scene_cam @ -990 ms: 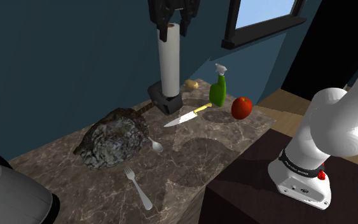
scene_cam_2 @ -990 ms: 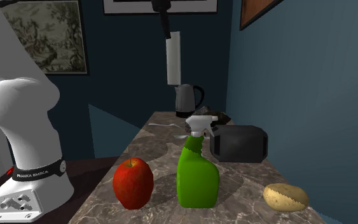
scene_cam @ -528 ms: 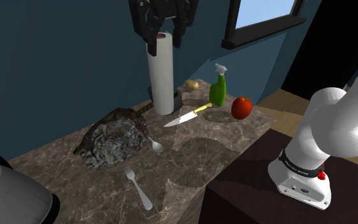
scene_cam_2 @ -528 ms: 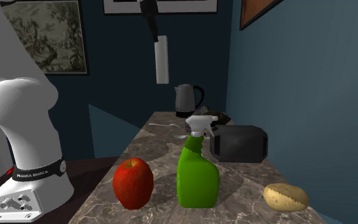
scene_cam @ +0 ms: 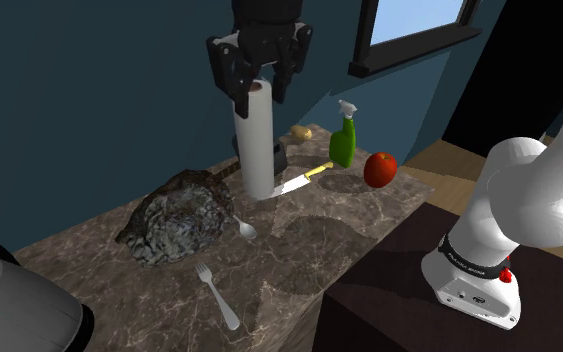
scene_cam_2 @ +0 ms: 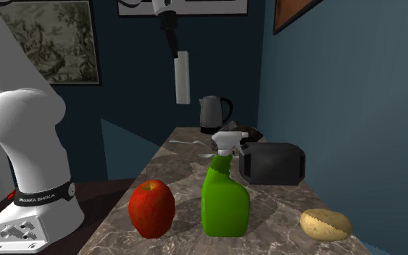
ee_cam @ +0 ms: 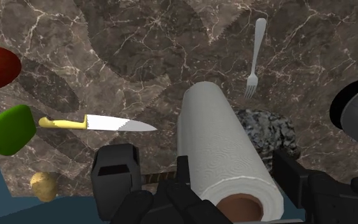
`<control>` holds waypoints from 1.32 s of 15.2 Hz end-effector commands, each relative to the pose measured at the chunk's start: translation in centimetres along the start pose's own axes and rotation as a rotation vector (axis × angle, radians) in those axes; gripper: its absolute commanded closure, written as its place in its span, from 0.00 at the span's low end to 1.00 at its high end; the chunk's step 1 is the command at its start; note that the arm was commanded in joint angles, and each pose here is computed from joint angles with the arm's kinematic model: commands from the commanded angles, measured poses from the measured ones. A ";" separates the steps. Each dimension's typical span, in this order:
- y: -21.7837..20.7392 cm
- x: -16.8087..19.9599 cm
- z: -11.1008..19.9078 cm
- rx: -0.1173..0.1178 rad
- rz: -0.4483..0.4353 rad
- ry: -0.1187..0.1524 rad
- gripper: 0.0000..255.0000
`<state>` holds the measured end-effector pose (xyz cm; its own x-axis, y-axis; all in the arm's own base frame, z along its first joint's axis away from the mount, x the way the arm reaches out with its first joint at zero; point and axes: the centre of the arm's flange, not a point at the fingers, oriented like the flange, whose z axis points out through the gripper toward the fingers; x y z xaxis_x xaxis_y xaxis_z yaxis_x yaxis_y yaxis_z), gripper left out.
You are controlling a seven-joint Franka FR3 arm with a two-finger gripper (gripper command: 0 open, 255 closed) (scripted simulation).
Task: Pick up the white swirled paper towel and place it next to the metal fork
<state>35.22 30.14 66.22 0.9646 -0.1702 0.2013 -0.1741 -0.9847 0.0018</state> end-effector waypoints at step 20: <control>0.0 -2.2 10.9 0.000 0.000 0.000 1.00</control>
<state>35.19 30.04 55.62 0.9646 -0.1705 0.2011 -0.1744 -0.9847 0.0020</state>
